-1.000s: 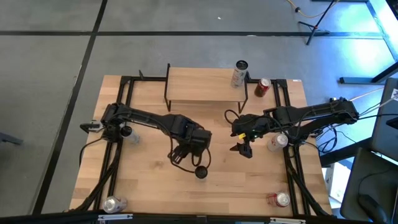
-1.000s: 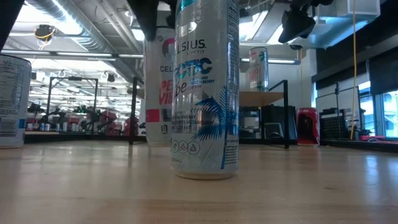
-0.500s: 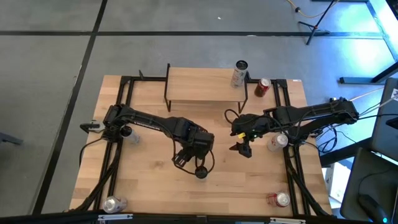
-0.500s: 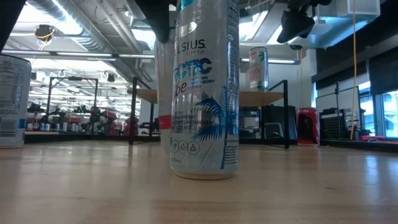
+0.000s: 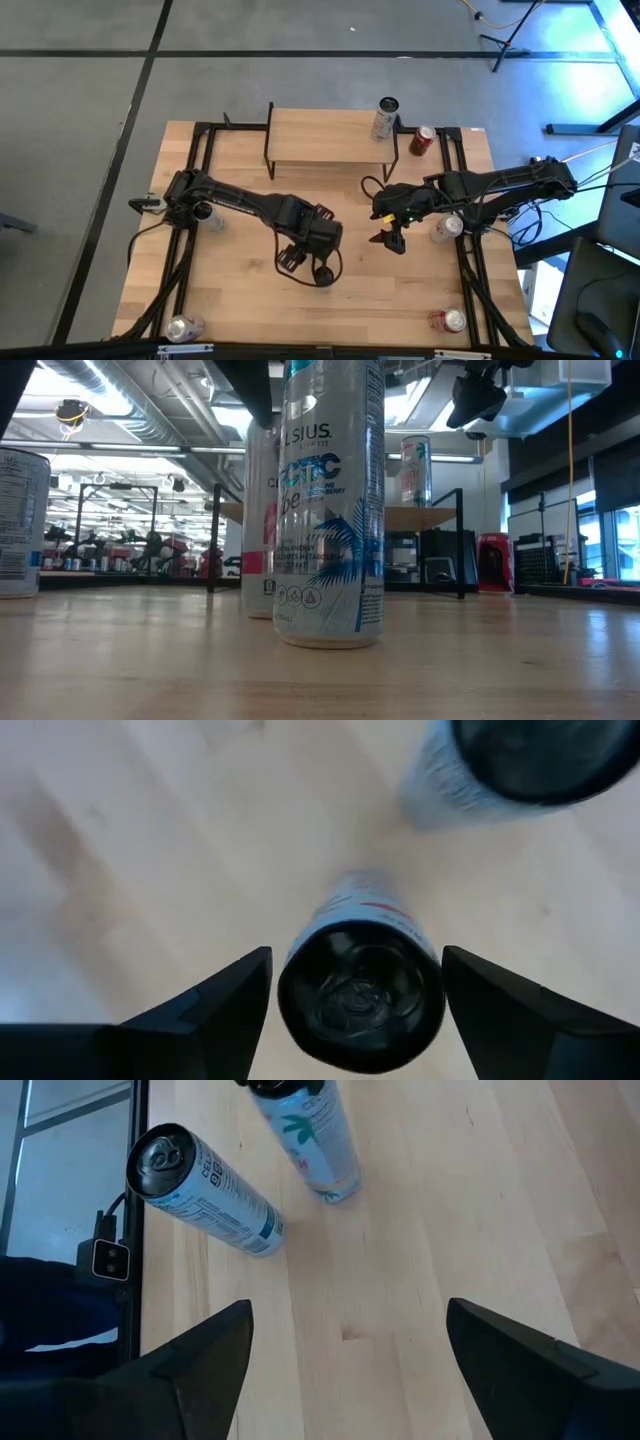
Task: Place canned beverage on shelf
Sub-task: Put the white-pink soda can on the shelf aligned with the other white-pink soda can
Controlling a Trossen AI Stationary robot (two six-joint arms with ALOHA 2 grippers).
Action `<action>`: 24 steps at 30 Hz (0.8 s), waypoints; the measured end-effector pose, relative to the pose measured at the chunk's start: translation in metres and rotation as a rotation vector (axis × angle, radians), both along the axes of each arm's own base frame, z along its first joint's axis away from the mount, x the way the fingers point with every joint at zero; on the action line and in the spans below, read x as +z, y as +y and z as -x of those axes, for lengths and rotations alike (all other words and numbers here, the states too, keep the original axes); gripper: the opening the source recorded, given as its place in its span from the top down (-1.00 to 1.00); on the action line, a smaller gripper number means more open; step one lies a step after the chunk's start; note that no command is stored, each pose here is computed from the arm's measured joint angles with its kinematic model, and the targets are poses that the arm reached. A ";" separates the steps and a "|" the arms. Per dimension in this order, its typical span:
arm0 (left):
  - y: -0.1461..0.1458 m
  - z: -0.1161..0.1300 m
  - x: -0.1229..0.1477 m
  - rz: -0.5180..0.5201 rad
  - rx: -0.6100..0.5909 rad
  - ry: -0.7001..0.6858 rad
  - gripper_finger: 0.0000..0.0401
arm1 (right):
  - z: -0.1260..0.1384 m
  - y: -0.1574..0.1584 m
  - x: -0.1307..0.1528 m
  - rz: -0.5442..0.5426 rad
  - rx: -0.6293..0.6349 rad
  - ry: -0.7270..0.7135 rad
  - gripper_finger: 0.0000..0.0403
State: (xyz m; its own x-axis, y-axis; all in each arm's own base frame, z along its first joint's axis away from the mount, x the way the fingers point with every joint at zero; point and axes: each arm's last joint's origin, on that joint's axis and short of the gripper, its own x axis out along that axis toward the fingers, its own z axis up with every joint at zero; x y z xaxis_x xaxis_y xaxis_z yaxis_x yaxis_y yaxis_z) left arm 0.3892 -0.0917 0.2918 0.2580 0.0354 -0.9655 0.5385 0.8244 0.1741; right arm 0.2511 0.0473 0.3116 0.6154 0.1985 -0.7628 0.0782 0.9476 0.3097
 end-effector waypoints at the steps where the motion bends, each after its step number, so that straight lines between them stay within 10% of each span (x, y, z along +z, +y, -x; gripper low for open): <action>1: -0.001 0.002 0.002 -0.030 0.007 -0.007 -0.36 | 0.000 0.000 0.000 0.000 0.001 0.000 -0.58; 9: -0.008 0.012 0.021 0.023 0.169 -0.085 -0.36 | 0.000 0.000 0.000 0.003 0.007 -0.001 -0.58; 18: 0.002 0.037 0.061 0.224 0.716 -0.216 -0.36 | 0.000 0.000 0.000 0.007 0.011 -0.001 -0.58; 24: -0.010 0.058 0.072 0.163 1.003 -0.339 -0.36 | 0.001 0.000 -0.001 0.021 0.028 0.003 -0.58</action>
